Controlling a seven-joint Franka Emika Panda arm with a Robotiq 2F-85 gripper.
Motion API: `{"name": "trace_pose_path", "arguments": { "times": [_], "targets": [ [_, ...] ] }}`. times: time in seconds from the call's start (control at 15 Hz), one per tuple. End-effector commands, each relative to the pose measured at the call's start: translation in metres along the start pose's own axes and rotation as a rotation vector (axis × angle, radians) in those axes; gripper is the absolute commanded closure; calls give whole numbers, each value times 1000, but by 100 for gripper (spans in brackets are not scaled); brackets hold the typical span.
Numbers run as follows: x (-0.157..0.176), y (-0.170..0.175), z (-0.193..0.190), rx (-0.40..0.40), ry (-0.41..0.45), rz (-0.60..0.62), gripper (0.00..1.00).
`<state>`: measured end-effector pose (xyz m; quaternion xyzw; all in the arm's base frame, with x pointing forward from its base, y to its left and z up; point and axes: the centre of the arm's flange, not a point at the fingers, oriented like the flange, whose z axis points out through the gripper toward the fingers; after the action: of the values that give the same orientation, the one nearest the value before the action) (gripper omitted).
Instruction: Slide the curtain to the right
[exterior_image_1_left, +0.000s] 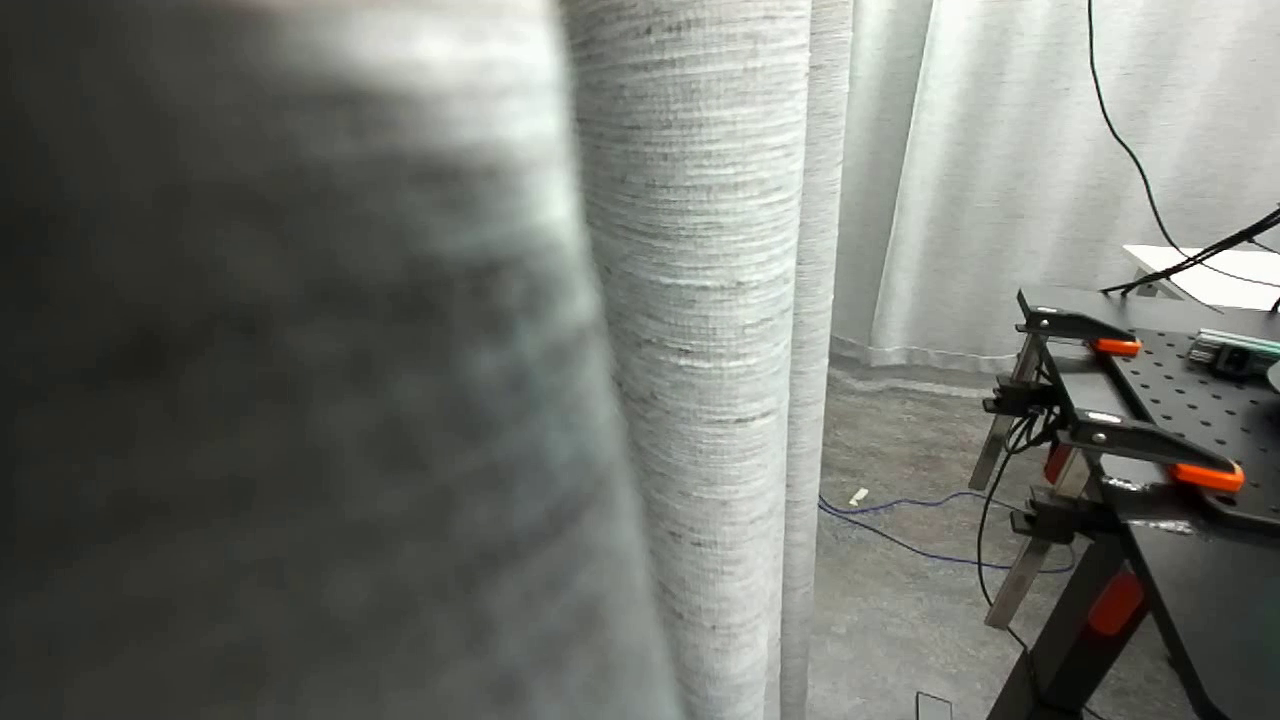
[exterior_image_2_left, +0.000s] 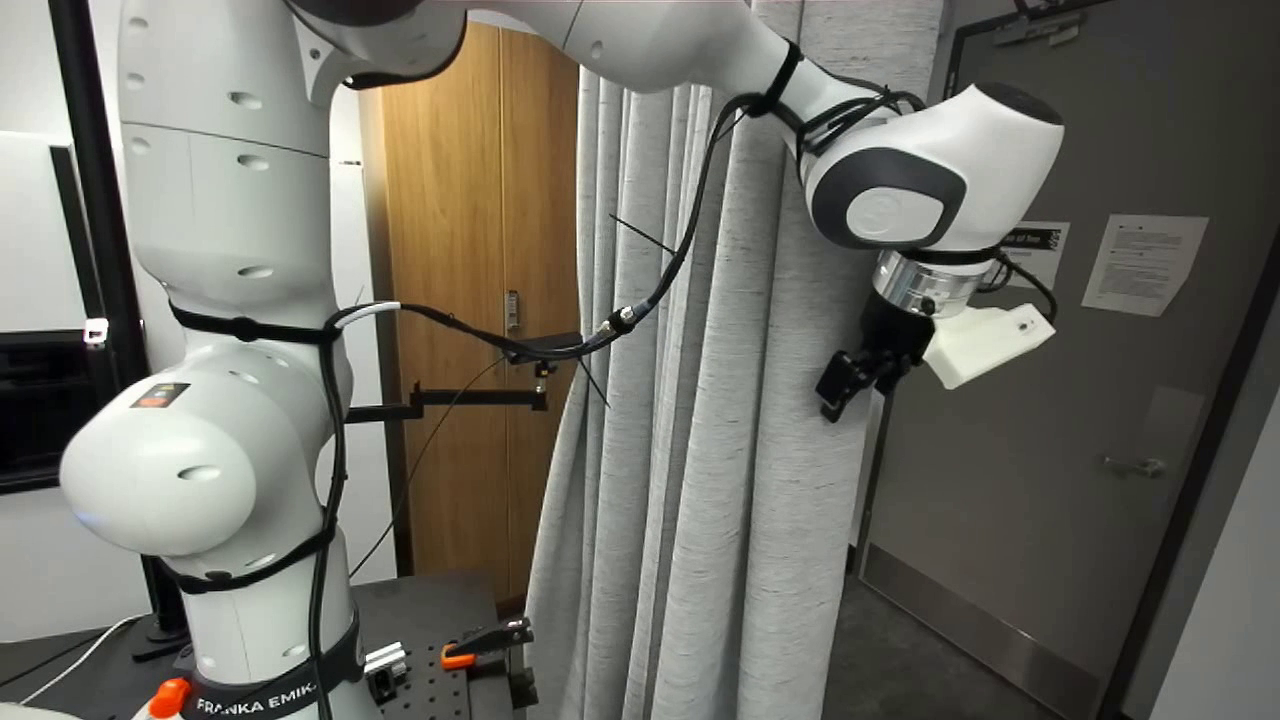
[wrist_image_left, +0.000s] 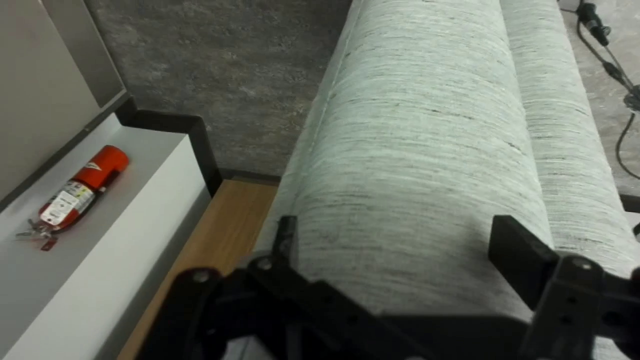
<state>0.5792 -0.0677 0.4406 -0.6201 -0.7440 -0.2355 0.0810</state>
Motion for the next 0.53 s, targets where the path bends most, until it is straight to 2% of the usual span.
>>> {"name": "trace_pose_path", "arguments": {
  "times": [0.0, 0.07, 0.2, 0.47],
  "targets": [
    [-8, 22, -20, -119, -10, 17, 1],
    [-10, 27, -24, -131, -14, 22, 1],
    [-13, 34, -24, -103, -13, 35, 2],
    [-14, 38, -5, 4, 17, 51, 3]
  ]
}}
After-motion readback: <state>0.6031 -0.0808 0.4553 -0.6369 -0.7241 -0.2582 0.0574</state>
